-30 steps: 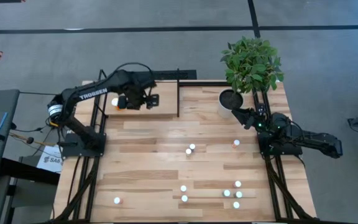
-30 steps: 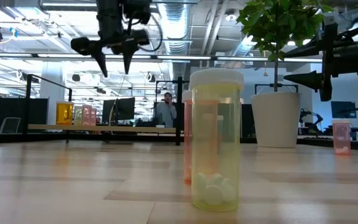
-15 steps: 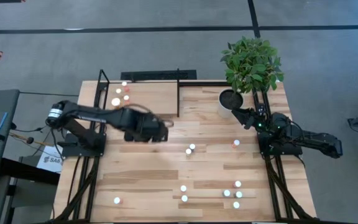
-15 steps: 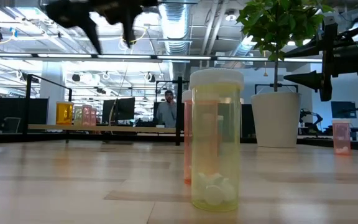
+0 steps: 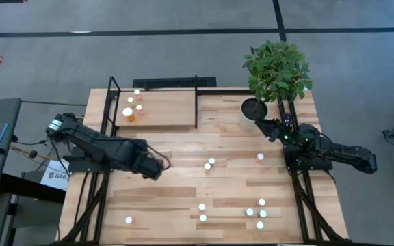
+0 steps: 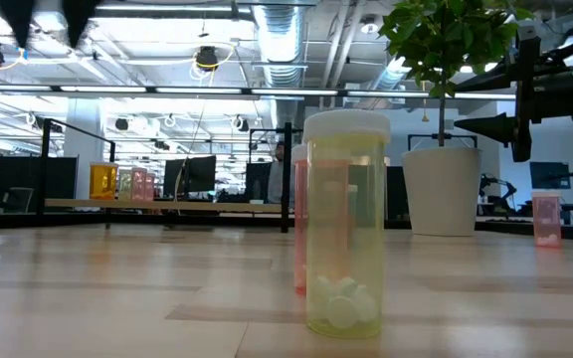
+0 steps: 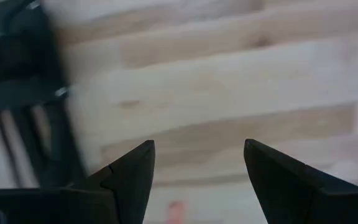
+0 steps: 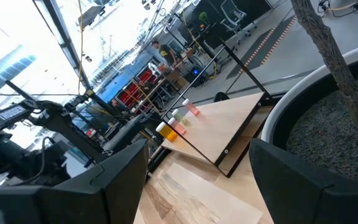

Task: Pick and place medicine bottles onto shelf by color
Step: Put the pink pill bottle on the shelf

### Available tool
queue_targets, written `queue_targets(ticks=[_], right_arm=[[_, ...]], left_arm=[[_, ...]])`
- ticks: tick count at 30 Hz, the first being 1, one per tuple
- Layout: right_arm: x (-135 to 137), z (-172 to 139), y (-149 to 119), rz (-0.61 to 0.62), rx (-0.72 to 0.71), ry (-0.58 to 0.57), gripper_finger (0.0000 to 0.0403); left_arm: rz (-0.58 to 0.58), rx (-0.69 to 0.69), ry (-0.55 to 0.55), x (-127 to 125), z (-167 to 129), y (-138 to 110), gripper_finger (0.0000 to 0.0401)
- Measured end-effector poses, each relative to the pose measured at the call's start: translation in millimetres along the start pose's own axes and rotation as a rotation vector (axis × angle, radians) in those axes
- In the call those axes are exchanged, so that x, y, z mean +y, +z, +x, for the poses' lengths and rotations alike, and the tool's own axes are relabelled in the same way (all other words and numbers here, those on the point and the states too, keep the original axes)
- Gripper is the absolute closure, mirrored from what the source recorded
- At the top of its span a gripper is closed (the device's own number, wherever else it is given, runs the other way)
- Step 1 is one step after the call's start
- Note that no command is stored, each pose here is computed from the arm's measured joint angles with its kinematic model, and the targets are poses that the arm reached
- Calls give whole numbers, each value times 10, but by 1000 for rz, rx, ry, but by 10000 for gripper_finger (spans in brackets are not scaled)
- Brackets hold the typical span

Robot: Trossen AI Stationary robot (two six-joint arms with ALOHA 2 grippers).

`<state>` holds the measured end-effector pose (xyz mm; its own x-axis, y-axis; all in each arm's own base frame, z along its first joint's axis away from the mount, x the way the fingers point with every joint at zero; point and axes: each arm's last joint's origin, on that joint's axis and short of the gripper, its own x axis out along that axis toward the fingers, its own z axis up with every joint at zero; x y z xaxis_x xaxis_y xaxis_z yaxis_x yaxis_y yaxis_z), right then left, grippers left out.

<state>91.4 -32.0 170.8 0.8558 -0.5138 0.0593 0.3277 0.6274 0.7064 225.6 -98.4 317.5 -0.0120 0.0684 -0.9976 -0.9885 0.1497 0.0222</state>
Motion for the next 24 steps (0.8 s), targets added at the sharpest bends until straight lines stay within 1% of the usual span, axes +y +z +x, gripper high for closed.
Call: queue_targets(ticks=[1,3,5,7,9,13,18,24], right_arm=[[0,0,0,0,0,0,100],[0,0,-1,0,0,0,100],[-1,0,-1,0,0,0,100],[-1,0,-1,0,0,0,100],[-1,0,-1,0,0,0,100],[-1,0,-1,0,0,0,100],[0,0,0,0,0,0,100],[0,0,0,0,0,0,100]], left_arm=[[11,1,6,55,-24,-49,168],[43,-5,-19,170,-37,-162,168],[52,-38,-14,338,-3,-258,168],[31,-52,-43,479,44,-353,168],[7,-52,-49,615,109,-430,168],[-30,-9,-68,823,273,-571,168],[-78,58,-77,895,518,-700,168],[-97,134,-92,850,722,-794,160]])
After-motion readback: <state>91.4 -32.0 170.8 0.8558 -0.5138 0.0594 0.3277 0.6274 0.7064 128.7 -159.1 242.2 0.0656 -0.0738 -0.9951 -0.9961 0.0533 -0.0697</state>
